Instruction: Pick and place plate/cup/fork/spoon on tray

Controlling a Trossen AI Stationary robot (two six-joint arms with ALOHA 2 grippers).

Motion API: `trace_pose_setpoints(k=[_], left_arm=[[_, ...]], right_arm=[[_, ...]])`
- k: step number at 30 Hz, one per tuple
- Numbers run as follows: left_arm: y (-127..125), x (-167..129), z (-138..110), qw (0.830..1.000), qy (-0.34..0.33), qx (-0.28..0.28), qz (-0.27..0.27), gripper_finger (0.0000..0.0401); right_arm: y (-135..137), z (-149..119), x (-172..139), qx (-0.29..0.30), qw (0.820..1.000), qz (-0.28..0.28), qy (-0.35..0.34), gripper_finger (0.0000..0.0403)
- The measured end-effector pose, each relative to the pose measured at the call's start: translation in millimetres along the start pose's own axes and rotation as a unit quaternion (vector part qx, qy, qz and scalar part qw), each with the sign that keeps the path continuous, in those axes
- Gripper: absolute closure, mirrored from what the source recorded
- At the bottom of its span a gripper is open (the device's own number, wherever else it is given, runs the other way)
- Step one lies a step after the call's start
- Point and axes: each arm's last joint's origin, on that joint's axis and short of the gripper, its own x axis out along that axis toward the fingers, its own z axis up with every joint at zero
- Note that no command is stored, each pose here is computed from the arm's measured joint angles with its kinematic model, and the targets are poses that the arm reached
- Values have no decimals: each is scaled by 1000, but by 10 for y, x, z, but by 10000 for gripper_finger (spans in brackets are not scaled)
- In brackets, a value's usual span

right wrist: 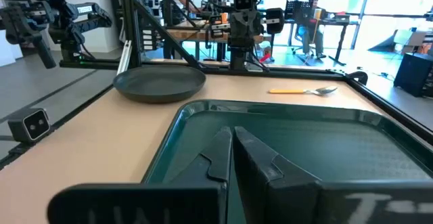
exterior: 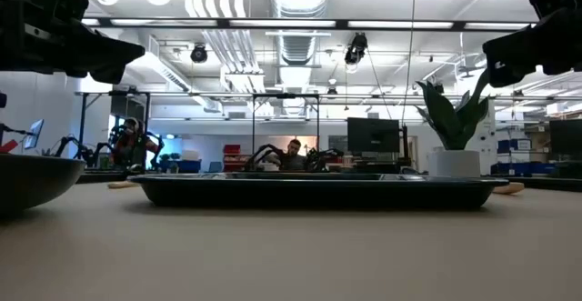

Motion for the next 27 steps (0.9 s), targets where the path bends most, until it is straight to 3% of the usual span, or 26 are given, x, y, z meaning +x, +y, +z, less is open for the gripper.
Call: trace_pose_setpoints(k=[27], left_arm=[[0,0,0,1000,0,0,0,401]], right_arm=[[-1,19,6,13,1000,-2,-16,394]])
